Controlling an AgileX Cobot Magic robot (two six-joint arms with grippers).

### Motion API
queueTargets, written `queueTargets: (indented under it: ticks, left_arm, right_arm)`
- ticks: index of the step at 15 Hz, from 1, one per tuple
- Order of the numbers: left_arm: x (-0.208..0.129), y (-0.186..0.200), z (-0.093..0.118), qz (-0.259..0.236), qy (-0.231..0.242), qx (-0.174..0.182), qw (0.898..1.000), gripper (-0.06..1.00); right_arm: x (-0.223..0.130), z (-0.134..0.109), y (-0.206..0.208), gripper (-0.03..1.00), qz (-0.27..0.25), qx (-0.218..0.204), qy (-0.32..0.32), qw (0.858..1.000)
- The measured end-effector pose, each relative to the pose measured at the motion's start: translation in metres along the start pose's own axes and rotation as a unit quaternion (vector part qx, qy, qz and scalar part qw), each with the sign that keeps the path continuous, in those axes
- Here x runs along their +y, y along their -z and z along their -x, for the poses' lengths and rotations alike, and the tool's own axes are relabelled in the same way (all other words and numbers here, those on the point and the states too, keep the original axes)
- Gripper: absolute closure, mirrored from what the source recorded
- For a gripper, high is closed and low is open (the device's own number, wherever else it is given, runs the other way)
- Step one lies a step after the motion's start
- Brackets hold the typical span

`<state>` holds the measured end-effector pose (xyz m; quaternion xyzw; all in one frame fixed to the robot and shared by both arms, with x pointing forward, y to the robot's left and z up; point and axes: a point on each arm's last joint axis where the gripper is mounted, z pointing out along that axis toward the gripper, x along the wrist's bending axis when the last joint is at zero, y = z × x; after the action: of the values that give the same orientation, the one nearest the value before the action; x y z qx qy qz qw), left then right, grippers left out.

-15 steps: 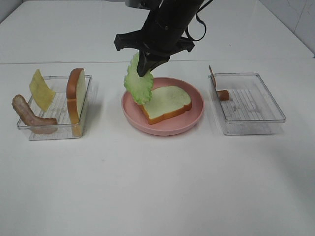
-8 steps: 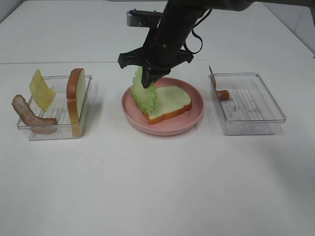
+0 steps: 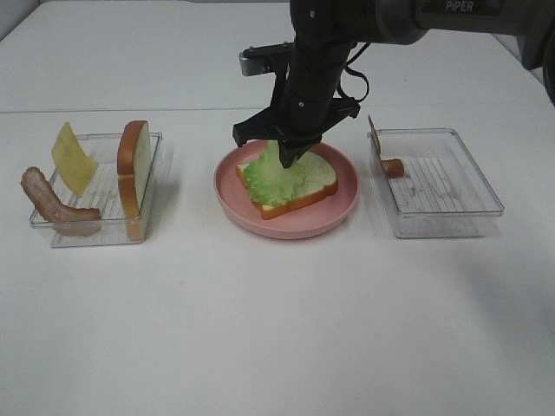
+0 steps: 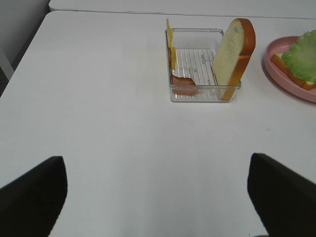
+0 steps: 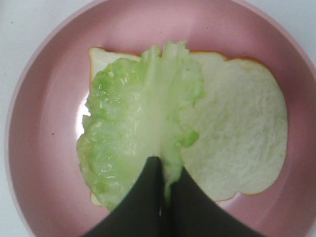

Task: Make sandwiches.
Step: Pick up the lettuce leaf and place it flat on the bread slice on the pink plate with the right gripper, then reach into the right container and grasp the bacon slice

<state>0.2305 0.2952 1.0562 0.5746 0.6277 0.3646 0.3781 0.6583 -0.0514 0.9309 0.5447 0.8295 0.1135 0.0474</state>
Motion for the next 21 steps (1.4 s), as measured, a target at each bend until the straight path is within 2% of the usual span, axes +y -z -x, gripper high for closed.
queueTargets:
  ticks: [3, 5, 6, 7, 8, 9, 12, 14, 18, 21]
  left_arm:
    - [0.0, 0.0, 0.0, 0.0, 0.0, 0.0, 1.0, 0.04]
    - [0.0, 0.0, 0.0, 0.0, 0.0, 0.0, 1.0, 0.04]
    - [0.0, 0.0, 0.0, 0.0, 0.0, 0.0, 1.0, 0.04]
    - [0.0, 0.0, 0.0, 0.0, 0.0, 0.0, 1.0, 0.04]
    - [0.0, 0.0, 0.0, 0.0, 0.0, 0.0, 1.0, 0.04]
    - [0.0, 0.0, 0.0, 0.0, 0.0, 0.0, 1.0, 0.04]
    - [0.0, 0.0, 0.0, 0.0, 0.0, 0.0, 1.0, 0.04]
    - [0.0, 0.0, 0.0, 0.0, 0.0, 0.0, 1.0, 0.04]
    - [0.0, 0.0, 0.0, 0.0, 0.0, 0.0, 1.0, 0.04]
    - [0.0, 0.0, 0.0, 0.0, 0.0, 0.0, 1.0, 0.04]
  right_arm:
    - [-0.001, 0.002, -0.008, 0.9, -0.007, -0.009, -0.015, 1.0]
    - [-0.001, 0.003, -0.009, 0.71, -0.006, -0.018, -0.012, 1.0]
    - [-0.001, 0.006, -0.009, 0.44, -0.003, -0.033, -0.005, 0.999]
    - [-0.001, 0.007, -0.009, 0.27, -0.003, -0.035, -0.004, 0.999]
    - [-0.001, 0.007, -0.008, 0.18, -0.003, -0.038, -0.001, 0.999]
    - [0.0, 0.008, -0.008, 0.14, -0.002, -0.043, 0.002, 0.999]
    - [0.002, 0.012, 0.003, 0.11, 0.011, -0.066, 0.017, 0.998]
    - [0.005, 0.014, 0.024, 0.11, 0.019, -0.08, 0.023, 0.996]
    - [0.011, 0.015, 0.069, 0.11, -0.006, -0.098, 0.043, 0.994]
    - [0.023, 0.016, 0.113, 0.11, 0.042, -0.11, 0.052, 0.992]
